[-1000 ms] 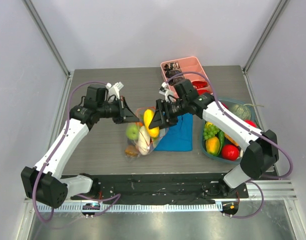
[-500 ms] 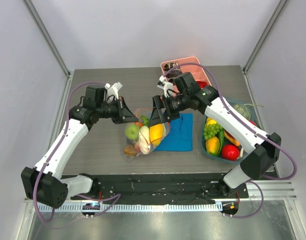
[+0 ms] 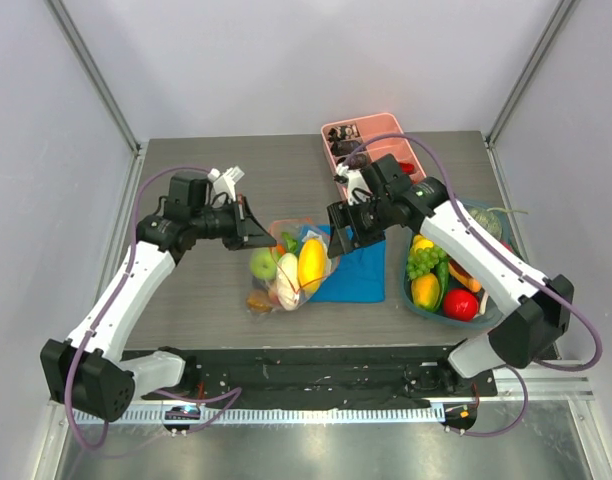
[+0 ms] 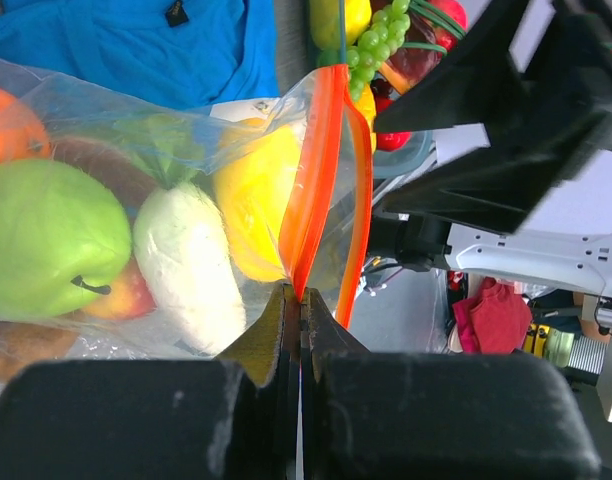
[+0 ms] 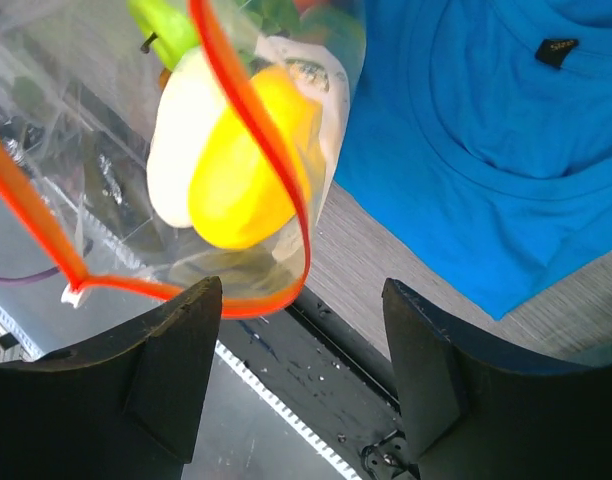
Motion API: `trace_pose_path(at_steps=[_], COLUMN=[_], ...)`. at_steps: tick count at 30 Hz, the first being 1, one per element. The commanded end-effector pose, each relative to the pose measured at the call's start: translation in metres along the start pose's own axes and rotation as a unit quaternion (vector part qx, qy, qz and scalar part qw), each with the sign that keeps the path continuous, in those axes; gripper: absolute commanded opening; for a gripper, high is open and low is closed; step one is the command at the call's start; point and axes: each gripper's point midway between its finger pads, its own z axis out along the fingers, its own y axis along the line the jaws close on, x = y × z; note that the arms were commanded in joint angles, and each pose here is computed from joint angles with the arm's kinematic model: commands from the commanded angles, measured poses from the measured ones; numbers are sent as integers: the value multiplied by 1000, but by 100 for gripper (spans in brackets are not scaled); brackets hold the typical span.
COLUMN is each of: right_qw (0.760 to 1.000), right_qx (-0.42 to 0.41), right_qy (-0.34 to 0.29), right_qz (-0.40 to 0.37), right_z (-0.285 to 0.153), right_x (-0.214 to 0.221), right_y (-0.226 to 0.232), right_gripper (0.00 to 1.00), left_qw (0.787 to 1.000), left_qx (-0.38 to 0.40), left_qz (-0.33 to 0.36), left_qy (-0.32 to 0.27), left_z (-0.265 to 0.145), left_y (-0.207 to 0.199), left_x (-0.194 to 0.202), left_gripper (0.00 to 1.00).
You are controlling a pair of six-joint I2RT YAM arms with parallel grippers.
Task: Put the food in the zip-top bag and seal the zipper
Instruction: Adjust the zipper food storage bag at the center of the board.
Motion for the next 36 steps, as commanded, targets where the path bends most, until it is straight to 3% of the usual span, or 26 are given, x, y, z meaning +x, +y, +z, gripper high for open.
trace_pose_path(at_steps=[1, 4, 5, 7, 11, 15, 21, 25, 28, 29, 30, 33, 35, 36], right_qw=[1000, 1000, 999, 999, 995, 980, 958, 925, 915, 914, 912, 908, 907, 905], right_qx=[-14, -14, -25, -49, -94, -154, -188, -188, -192, -193, -197, -207, -204, -205], right_qy=[-2, 12, 12, 6, -25, -49, 34, 80, 81, 76, 64, 55, 57, 54], right_qz=[3, 17, 22, 20, -23, -113, -216, -320, -345, -349, -354, -360, -364, -368], right_z=[14, 27, 28, 27, 7, -28, -17, 9, 19, 20, 18, 21, 27, 28], right_x=[-12, -13, -14, -24, -54, -80, -34, -6, -11, -16, -24, -34, -37, -40], right_y=[3, -2, 1, 11, 36, 71, 87, 83, 84, 85, 90, 97, 96, 98], right_gripper=[69, 45, 19, 1, 1, 1, 1, 1, 1, 1, 1, 1, 1, 1], left_qw=[998, 998, 998, 997, 993, 986, 983, 987, 980, 964, 959, 914, 879, 837], left_qx=[34, 41, 43, 51, 82, 117, 126, 123, 107, 105, 103, 111, 133, 145], left_qz=[39, 43, 44, 49, 82, 118, 134, 104, 169, 243, 262, 391, 458, 526], left_qy=[-20, -20, -19, -15, -15, -21, -20, 10, 11, 7, 22, -19, -27, -25], left_z=[-11, -12, -12, -14, -29, -50, -46, -30, -42, -48, -60, -84, -101, -104], left_y=[-18, -20, -20, -23, -41, -64, -79, -72, -71, -69, -69, -85, -94, -94], left_x=[-4, -1, 0, 3, 10, 23, 42, 54, 58, 57, 66, 60, 70, 73], left_gripper=[1, 1, 1, 1, 2, 4, 11, 29, 38, 42, 55, 69, 73, 76])
